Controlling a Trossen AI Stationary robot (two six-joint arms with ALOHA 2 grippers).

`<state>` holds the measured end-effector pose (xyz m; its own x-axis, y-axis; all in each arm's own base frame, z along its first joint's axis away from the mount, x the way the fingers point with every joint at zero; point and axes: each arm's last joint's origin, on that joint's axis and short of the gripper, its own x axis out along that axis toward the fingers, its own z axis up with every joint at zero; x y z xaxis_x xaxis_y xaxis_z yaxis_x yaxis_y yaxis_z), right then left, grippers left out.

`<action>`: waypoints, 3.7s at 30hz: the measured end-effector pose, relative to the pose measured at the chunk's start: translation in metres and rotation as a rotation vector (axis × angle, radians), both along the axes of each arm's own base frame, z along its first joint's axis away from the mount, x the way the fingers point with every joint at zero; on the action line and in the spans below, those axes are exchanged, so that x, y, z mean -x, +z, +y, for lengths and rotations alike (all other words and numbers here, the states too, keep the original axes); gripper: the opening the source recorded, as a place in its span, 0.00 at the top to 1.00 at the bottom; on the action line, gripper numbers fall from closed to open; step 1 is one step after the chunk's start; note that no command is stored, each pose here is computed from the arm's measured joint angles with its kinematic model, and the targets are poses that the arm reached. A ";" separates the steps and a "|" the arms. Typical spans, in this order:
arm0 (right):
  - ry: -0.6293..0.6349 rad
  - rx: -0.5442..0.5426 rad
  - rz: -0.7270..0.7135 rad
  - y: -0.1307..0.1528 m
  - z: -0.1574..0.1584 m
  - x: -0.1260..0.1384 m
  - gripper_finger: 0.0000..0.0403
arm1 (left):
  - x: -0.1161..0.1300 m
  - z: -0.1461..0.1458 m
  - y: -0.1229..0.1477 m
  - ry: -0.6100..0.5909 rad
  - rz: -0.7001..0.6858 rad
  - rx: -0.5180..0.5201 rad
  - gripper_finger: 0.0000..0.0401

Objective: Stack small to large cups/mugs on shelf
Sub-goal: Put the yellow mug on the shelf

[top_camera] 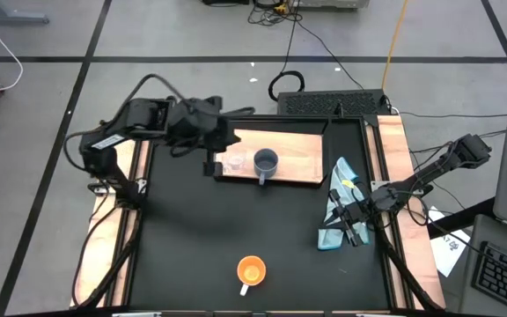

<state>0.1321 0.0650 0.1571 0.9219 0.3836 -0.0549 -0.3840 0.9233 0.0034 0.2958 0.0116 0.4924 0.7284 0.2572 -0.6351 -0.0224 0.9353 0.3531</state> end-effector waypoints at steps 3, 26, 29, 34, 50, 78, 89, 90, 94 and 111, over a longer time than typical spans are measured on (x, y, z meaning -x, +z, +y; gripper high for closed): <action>0.000 0.005 0.009 -0.001 0.000 0.000 1.00 | 0.013 -0.010 0.003 0.052 0.011 0.002 1.00; 0.000 0.003 0.003 0.000 0.000 0.000 1.00 | 0.111 -0.057 -0.110 0.049 -0.327 0.038 1.00; 0.000 0.000 -0.003 0.000 0.000 0.000 1.00 | 0.126 -0.050 -0.135 0.064 -0.422 0.064 1.00; 0.001 0.001 -0.003 0.000 0.000 0.000 1.00 | 0.143 -0.044 -0.176 -0.038 -0.490 0.120 1.00; 0.001 -0.012 -0.022 0.002 0.000 0.000 1.00 | 0.173 -0.013 -0.259 0.052 -0.697 0.079 1.00; 0.002 0.021 -0.069 0.005 0.000 0.000 1.00 | 0.189 -0.011 -0.324 -0.059 -0.758 0.245 1.00; 0.002 0.043 -0.078 0.005 0.000 0.000 1.00 | 0.189 -0.012 -0.325 -0.088 -0.737 0.234 1.00; 0.002 0.042 -0.079 0.006 0.000 0.000 1.00 | 0.189 -0.012 -0.326 -0.088 -0.732 0.234 1.00; 0.002 0.048 -0.095 0.007 0.000 0.000 1.00 | 0.189 -0.012 -0.327 -0.088 -0.719 0.229 1.00; 0.002 0.060 -0.101 0.007 0.000 0.000 1.00 | 0.189 -0.012 -0.327 -0.095 -0.712 0.211 1.00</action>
<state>0.1322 0.0651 0.1639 0.9230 0.3845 0.0148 -0.3817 0.9198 -0.0908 0.1072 -0.0003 0.1653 0.9948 0.0975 -0.0308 -0.0942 0.9909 0.0960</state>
